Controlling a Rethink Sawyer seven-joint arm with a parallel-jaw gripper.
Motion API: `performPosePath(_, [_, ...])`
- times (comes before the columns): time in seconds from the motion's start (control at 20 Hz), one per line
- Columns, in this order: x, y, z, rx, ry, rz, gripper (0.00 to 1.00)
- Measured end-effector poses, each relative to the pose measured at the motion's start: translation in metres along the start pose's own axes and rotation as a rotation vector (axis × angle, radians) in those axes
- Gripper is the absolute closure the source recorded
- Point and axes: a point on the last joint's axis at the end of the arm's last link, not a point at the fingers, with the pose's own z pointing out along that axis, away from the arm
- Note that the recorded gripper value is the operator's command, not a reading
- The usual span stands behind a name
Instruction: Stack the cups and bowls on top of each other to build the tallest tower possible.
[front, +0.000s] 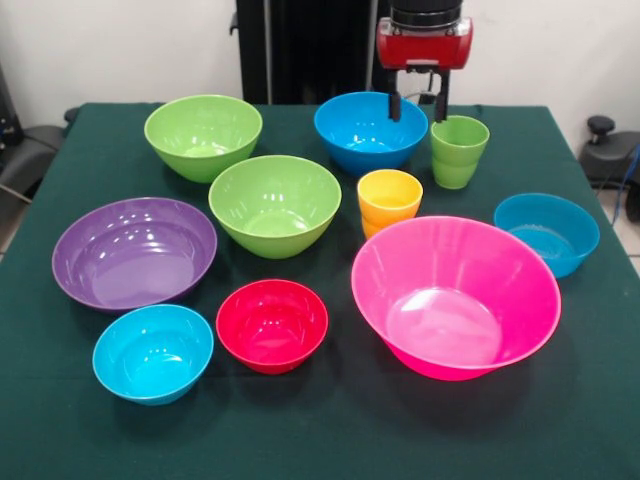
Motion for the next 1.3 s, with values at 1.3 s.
performPosePath(1.3, [-0.02,-0.043,-0.016,-0.047,0.075,-0.019,0.0])
